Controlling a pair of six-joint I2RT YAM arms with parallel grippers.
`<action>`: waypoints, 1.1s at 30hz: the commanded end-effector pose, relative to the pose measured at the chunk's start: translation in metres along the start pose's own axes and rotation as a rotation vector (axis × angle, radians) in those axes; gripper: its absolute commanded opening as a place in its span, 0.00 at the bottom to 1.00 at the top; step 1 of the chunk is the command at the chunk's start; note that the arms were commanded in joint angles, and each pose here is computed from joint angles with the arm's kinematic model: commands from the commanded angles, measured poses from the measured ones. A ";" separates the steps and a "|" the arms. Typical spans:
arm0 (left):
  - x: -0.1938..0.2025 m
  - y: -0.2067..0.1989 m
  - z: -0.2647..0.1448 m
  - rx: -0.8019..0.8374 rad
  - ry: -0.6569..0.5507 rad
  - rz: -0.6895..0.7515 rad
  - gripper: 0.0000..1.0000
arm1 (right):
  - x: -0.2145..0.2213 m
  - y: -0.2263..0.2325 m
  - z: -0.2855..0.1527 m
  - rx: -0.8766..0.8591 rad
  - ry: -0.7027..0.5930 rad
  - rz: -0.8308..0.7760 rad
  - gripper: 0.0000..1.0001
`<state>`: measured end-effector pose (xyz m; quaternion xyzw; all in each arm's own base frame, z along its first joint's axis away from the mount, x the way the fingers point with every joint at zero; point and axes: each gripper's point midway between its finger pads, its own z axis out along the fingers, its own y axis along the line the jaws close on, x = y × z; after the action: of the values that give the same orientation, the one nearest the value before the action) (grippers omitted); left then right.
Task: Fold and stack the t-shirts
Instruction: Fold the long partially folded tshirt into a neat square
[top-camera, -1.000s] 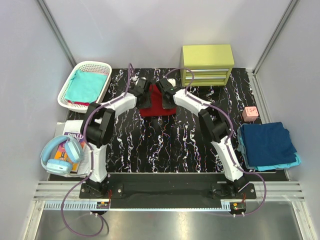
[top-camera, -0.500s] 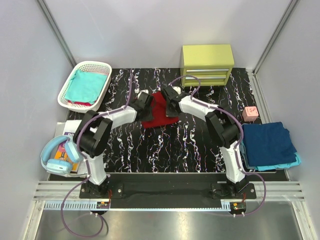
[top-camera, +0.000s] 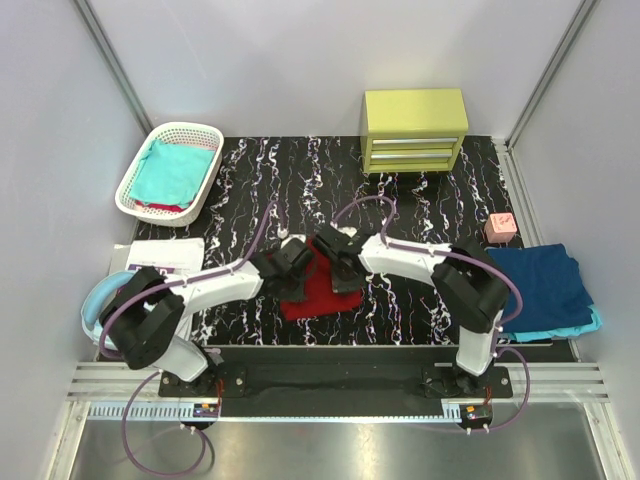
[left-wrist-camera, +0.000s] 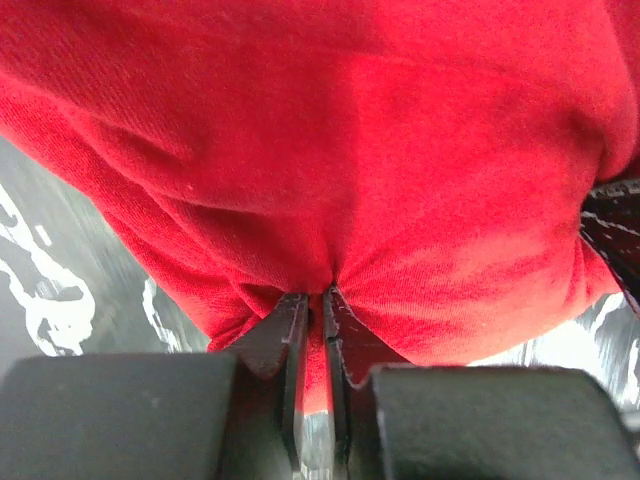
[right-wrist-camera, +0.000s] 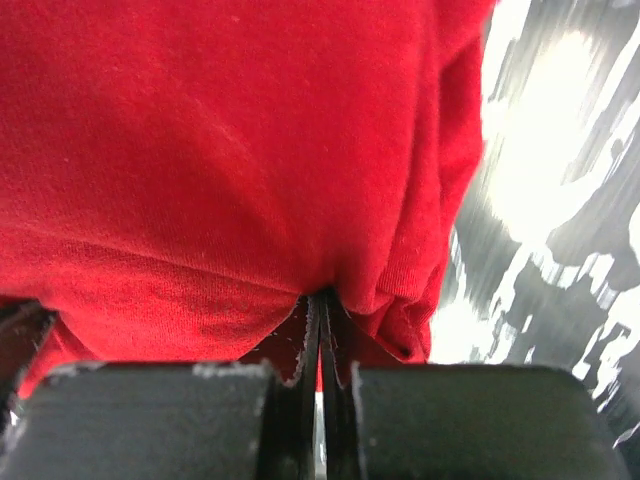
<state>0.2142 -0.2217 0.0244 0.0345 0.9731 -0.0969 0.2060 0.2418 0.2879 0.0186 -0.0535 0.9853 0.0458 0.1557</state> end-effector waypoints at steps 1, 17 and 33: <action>0.052 0.005 -0.014 0.001 0.158 -0.010 0.10 | 0.065 -0.016 -0.010 0.028 0.181 0.060 0.00; -0.099 -0.034 -0.144 0.040 -0.400 0.007 0.87 | -0.078 0.025 -0.137 -0.045 -0.314 -0.068 0.83; -0.100 -0.041 -0.040 0.101 -0.318 -0.021 0.16 | -0.087 0.020 -0.032 0.070 -0.274 -0.091 0.00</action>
<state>0.2642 -0.2225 0.0930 0.0221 0.9447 -0.0834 0.3162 0.3021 0.3007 0.0797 -0.0824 0.9604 0.0065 0.2661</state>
